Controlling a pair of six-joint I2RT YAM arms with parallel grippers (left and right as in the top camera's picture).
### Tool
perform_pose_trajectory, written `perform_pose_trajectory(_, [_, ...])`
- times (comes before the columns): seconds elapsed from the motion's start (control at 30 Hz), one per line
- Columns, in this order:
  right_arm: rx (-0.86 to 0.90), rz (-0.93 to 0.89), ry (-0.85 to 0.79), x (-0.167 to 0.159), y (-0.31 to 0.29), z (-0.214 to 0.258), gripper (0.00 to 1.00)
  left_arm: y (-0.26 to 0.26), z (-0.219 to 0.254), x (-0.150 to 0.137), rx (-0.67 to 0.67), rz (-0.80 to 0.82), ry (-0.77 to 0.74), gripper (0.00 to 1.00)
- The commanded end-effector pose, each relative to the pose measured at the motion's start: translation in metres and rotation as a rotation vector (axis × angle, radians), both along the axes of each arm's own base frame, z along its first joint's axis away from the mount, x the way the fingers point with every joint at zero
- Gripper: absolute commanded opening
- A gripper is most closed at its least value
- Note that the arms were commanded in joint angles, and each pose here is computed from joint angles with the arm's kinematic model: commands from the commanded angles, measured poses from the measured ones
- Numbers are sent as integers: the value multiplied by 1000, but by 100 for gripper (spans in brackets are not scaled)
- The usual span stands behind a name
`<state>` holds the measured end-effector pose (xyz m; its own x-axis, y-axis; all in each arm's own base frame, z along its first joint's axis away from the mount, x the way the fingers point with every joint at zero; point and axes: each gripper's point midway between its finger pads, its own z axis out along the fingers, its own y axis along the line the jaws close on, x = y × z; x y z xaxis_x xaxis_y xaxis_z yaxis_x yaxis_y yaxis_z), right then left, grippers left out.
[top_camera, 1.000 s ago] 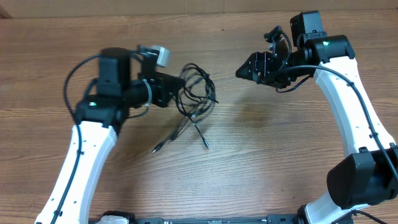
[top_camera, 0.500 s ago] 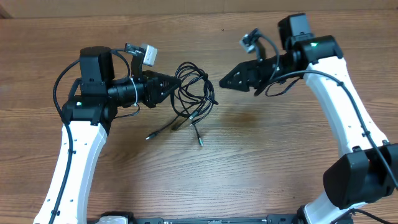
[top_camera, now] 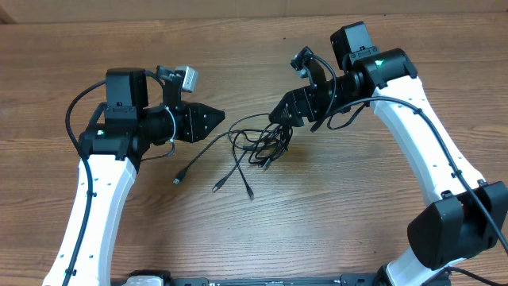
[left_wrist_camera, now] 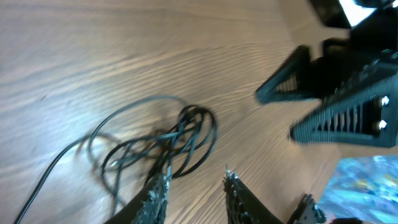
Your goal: Untangle cables
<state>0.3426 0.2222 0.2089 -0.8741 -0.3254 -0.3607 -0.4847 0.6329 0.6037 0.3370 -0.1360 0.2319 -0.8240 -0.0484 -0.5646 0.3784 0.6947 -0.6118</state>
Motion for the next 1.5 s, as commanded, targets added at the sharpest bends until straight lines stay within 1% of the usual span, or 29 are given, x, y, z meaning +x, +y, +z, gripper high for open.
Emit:
perform_pose_trajectory(0.0, [-232,-254,31,24,-39,-22,79,2,-11,-2,68,20,14,34])
perform_pose_trajectory(0.07, [-316,-377,46,33,-59,-29,82,-8,-17,-5,76,-8,24,34])
perform_pose_trajectory(0.13, [-349,-436,55,37,-70,-31,84,-19,-28,-7,108,-34,35,35])
perform_pose_trajectory(0.27, [-355,-470,74,38,-81,-32,90,-43,-54,-15,193,-90,77,34])
perform_pose_trajectory(0.37, [-362,-479,90,36,-86,-33,92,-58,-79,-20,284,-122,105,33])
perform_pose_trajectory(0.43, [-365,-485,99,35,-89,-34,92,-59,-100,-18,374,-86,141,30])
perform_pose_trajectory(0.5, [-368,-489,105,35,-91,-34,92,-54,-119,-14,446,3,196,30])
perform_pose_trajectory(0.53, [-368,-489,106,34,-92,-34,93,-52,-129,-12,473,51,225,29])
perform_pose_trajectory(0.6, [-369,-489,109,34,-92,-34,93,-51,-139,-11,493,82,253,29])
perform_pose_trajectory(0.77, [-370,-489,109,34,-92,-34,93,-58,-158,-3,494,89,272,27])
perform_pose_trajectory(1.0, [-371,-488,112,33,-92,-35,94,-61,-165,4,483,103,270,26])
perform_pose_trajectory(1.07, [-371,-488,112,33,-92,-35,94,-63,-163,8,475,105,255,25])
perform_pose_trajectory(1.17, [-367,-486,117,32,-91,-34,97,-67,-159,17,453,112,216,22])
perform_pose_trajectory(1.33, [-362,-475,152,24,-89,-35,99,-71,-153,29,435,129,162,21])
perform_pose_trajectory(1.37, [-365,-475,158,23,-89,-36,99,-71,-153,30,435,131,158,20])
perform_pose_trajectory(1.4, [-367,-474,162,22,-89,-36,99,-71,-153,31,437,133,156,16])
perform_pose_trajectory(1.47, [-370,-473,168,21,-90,-36,99,-70,-153,30,440,133,157,5])
